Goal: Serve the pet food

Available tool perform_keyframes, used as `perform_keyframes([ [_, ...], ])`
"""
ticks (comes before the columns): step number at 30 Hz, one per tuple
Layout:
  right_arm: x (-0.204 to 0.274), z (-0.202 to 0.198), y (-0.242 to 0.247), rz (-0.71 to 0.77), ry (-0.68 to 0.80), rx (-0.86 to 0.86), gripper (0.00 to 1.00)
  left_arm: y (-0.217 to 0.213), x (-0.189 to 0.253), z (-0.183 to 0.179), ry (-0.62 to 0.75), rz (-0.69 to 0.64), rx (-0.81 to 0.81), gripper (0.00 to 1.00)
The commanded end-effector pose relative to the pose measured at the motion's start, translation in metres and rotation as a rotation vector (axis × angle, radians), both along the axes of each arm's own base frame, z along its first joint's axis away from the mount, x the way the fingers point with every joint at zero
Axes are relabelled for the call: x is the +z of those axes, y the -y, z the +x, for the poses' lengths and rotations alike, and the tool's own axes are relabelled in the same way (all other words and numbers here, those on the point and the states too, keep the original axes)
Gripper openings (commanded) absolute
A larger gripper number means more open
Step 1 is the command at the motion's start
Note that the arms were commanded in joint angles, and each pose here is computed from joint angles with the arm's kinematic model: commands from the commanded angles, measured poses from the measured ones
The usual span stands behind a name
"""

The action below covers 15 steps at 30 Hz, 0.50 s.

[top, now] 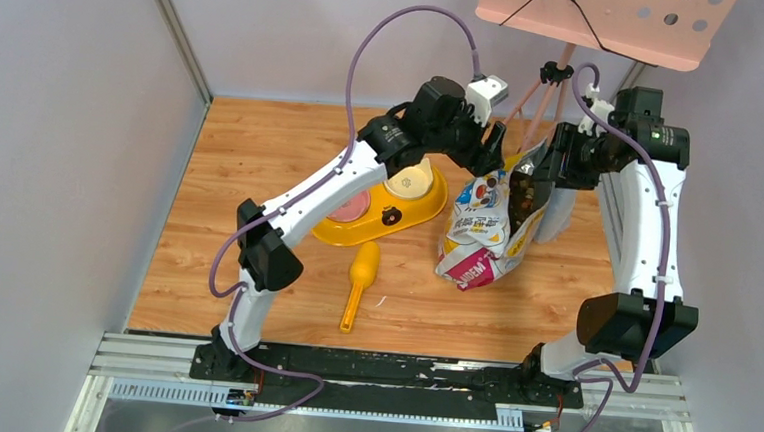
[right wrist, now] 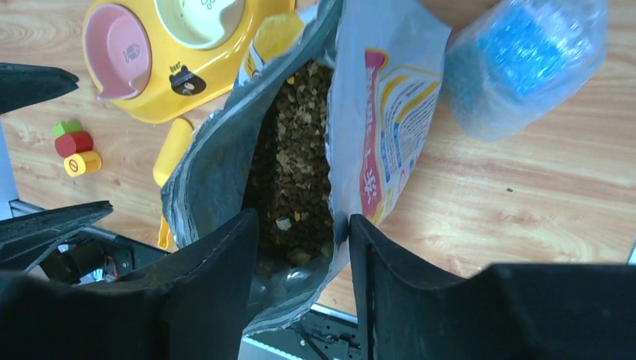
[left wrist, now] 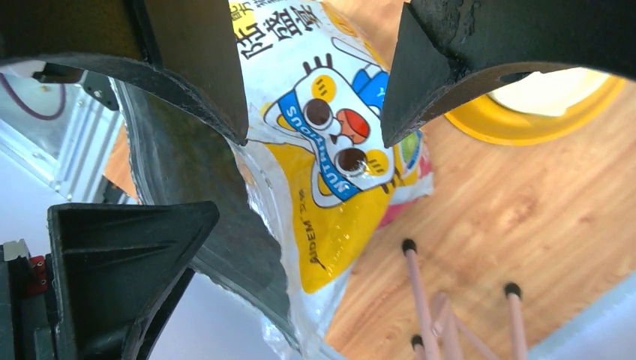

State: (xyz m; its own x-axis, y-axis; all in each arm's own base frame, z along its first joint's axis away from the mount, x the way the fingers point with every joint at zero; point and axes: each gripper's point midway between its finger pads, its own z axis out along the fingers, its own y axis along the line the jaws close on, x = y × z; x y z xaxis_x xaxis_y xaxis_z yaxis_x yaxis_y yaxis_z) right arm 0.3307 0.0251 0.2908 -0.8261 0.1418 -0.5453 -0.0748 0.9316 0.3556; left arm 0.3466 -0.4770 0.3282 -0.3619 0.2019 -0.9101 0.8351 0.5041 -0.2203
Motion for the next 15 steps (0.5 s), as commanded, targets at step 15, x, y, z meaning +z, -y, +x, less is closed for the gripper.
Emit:
perform_keyframes([
  [15, -0.017, -0.063, -0.014, 0.057, -0.087, -0.057, 0.51, 0.041, -0.025, -0.053, -0.117, 0.015, 0.015, 0.75],
])
